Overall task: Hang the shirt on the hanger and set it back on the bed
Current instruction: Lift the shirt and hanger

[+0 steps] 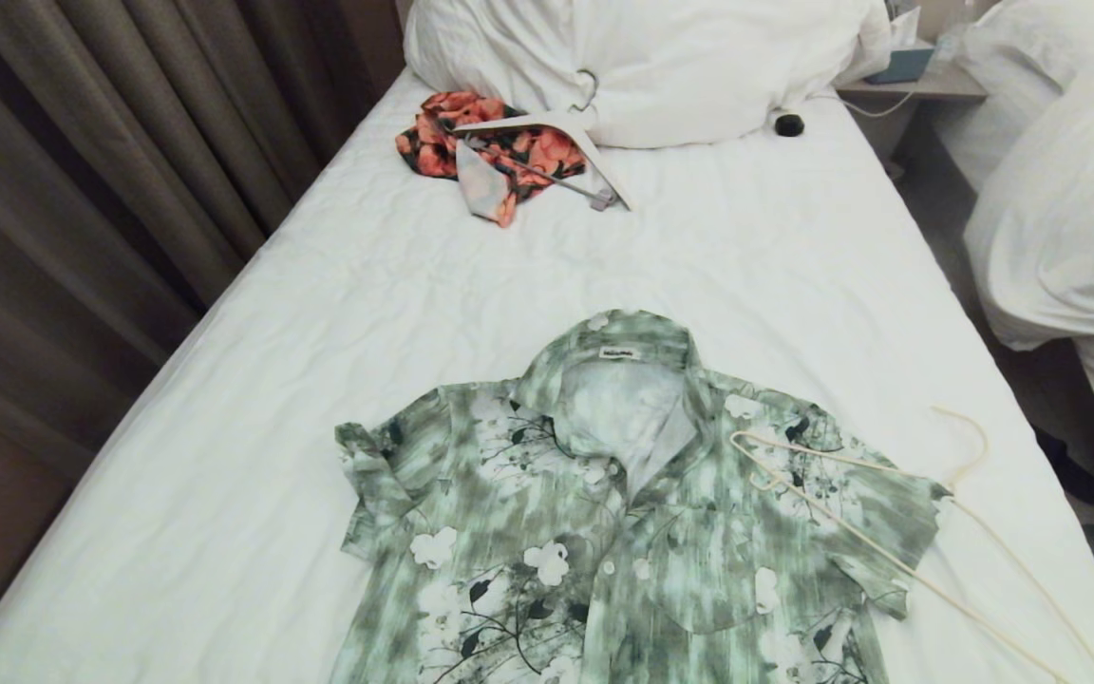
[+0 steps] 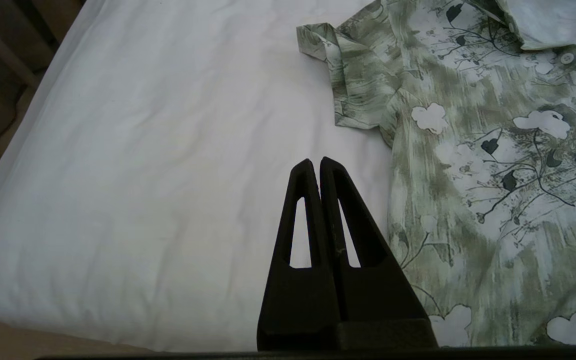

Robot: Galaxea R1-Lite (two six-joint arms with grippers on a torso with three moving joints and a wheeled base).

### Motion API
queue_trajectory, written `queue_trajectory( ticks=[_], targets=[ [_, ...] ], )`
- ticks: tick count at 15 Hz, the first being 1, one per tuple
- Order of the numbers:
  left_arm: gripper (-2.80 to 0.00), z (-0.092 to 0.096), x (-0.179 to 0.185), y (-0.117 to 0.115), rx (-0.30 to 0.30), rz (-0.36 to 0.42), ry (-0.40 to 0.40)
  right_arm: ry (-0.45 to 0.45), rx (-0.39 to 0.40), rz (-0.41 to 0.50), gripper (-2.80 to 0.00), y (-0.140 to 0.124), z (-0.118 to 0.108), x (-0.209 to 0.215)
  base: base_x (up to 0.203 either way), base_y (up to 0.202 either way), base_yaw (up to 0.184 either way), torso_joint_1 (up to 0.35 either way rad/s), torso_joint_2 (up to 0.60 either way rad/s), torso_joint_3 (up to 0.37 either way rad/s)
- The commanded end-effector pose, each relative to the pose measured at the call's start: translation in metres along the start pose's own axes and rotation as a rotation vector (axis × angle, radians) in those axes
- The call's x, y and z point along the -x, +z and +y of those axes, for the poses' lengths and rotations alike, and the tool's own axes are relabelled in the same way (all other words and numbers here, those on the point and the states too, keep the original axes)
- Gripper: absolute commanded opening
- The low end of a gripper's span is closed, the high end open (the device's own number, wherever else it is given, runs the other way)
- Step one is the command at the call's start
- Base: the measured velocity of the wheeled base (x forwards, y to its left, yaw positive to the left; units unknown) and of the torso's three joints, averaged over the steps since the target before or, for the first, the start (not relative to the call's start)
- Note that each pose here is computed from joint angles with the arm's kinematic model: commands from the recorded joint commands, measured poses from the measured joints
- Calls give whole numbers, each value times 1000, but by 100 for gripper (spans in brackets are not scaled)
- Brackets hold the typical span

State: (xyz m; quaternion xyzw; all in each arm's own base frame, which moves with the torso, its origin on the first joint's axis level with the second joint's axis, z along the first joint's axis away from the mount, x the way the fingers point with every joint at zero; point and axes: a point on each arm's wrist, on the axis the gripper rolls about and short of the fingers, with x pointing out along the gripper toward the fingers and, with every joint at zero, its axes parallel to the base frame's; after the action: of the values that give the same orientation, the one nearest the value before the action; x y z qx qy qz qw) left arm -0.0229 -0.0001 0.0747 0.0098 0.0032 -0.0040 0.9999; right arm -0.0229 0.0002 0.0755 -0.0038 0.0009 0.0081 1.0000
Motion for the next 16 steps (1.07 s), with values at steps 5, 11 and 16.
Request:
queue_trajectory(
  ticks=[5, 11, 16],
  targets=[
    [-280, 0, 0, 0, 0, 2, 0, 5, 24, -8, -280, 4, 0, 1, 0, 0, 0, 0, 0, 0],
    [-280, 0, 0, 0, 0, 2, 0, 23, 32, 95, -280, 61, 0, -12, 0, 0, 0, 0, 0, 0],
    [-280, 0, 0, 0, 0, 1, 0, 20, -158, 303, -280, 112, -1, -72, 0, 0, 0, 0, 0, 0]
  ],
)
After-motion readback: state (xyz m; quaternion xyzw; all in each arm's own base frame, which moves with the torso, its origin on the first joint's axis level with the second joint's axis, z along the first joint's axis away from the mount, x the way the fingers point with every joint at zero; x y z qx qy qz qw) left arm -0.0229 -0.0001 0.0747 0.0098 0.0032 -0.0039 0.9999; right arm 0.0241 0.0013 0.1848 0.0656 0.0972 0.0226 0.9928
